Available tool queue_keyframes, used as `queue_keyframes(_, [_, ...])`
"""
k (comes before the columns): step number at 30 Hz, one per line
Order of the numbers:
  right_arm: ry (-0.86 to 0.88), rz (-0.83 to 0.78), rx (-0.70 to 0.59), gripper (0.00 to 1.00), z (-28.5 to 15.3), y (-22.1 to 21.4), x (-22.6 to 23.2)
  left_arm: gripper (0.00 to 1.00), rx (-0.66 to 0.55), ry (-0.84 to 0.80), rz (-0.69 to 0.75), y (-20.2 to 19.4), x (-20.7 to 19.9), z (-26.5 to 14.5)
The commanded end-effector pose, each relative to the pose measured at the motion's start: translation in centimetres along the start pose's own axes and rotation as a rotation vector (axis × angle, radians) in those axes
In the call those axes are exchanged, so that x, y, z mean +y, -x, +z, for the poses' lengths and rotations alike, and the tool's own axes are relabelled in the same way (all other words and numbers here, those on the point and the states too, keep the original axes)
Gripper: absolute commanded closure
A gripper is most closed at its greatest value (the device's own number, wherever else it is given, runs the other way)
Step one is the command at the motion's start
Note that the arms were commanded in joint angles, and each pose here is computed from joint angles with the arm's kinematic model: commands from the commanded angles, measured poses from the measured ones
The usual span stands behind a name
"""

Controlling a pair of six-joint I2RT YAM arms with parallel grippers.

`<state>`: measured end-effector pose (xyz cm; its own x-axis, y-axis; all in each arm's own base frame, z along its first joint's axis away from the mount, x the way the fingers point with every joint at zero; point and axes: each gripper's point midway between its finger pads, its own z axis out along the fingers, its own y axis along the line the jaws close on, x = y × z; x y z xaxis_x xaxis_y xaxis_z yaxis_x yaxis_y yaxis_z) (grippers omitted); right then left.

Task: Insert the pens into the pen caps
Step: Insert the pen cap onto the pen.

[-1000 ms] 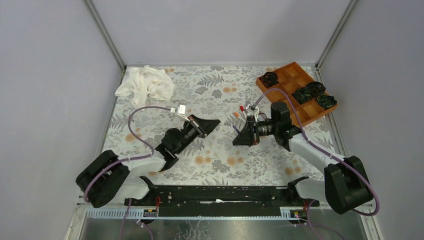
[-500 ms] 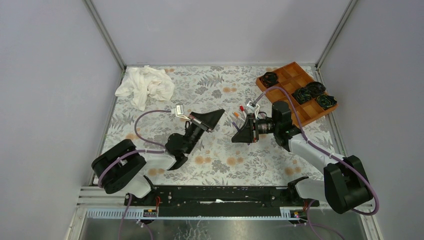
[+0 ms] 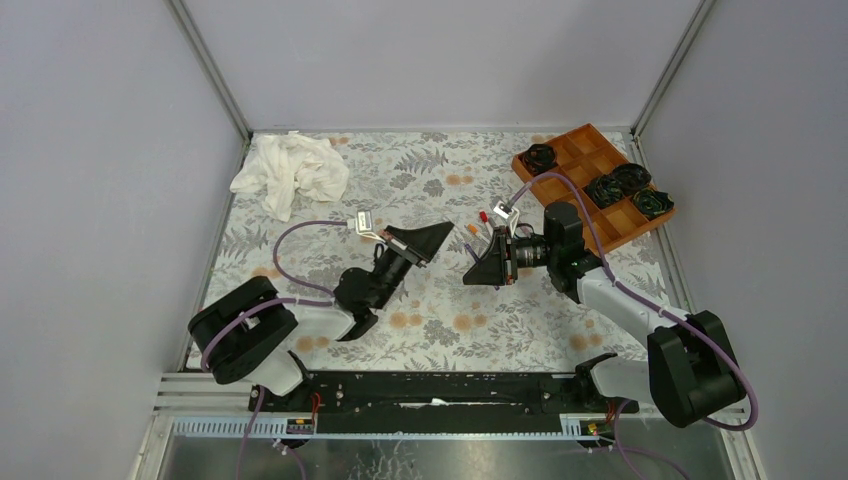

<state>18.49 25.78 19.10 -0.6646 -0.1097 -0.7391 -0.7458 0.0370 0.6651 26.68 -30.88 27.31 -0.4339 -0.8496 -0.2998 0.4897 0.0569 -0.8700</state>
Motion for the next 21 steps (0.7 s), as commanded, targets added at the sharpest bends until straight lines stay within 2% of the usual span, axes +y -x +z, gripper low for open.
queue_keyframes(1, [0.015,-0.034,-0.006,1.00,0.2,0.7,0.5,1.00,0.005,-0.046,-0.005,-0.3,-1.3,0.2])
queue_keyframes(21, [-0.003,-0.033,-0.015,1.00,0.2,1.0,0.2,1.00,0.065,-0.024,0.008,-1.5,-0.6,0.2])
